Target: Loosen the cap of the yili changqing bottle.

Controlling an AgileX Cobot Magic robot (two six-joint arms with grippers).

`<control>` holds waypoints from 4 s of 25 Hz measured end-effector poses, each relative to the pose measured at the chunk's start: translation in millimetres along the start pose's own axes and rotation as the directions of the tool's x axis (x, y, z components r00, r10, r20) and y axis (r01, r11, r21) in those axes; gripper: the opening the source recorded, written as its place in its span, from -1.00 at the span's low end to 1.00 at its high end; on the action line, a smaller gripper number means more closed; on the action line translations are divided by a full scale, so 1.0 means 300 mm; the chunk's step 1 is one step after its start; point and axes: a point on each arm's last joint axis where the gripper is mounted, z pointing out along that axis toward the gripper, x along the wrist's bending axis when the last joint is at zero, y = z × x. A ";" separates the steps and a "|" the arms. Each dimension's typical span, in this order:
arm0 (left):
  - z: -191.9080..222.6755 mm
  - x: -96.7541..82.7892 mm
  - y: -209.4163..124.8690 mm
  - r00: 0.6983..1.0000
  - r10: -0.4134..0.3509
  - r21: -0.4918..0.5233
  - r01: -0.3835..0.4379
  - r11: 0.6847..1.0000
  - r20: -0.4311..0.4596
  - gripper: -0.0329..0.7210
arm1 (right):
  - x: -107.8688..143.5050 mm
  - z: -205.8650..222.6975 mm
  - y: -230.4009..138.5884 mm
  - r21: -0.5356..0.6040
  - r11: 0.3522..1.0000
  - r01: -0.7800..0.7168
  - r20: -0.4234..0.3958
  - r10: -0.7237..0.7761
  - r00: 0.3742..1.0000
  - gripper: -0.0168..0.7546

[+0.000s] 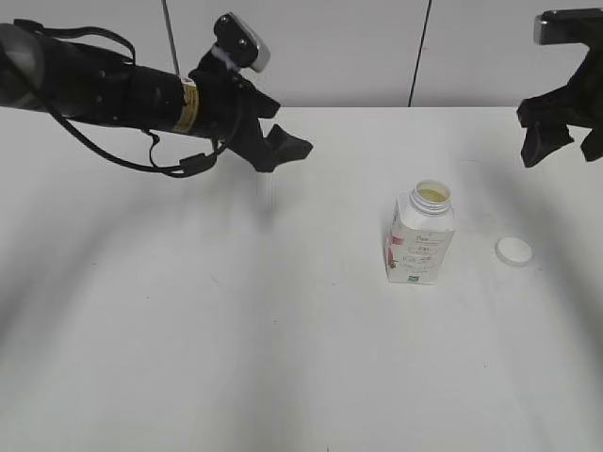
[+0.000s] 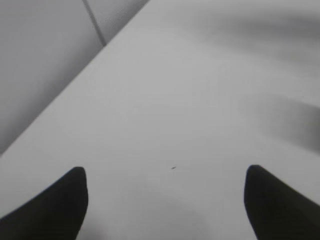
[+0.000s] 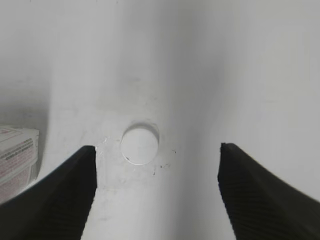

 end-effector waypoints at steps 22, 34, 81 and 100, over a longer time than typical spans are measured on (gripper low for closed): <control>-0.254 0.122 -0.151 0.797 -0.020 0.622 0.487 0.613 -0.604 0.42 | -0.012 -0.203 -0.009 -0.142 0.989 0.038 0.058 -0.030 0.998 0.58; -0.480 0.098 -0.137 0.714 -0.366 0.636 0.699 0.327 -0.597 0.42 | -0.028 -0.294 -0.058 -0.088 0.989 0.121 0.126 -0.110 0.986 0.58; -1.251 -0.701 -0.183 0.614 -0.533 0.096 0.703 0.704 -0.582 0.38 | 0.079 -0.496 -0.691 -0.138 0.988 0.076 -0.092 -0.089 0.992 0.58; -1.393 -0.856 -0.201 0.587 -0.575 -0.248 0.544 0.801 -0.569 0.32 | 0.094 -0.448 -0.946 -0.281 0.956 0.078 -0.067 -0.101 0.993 0.58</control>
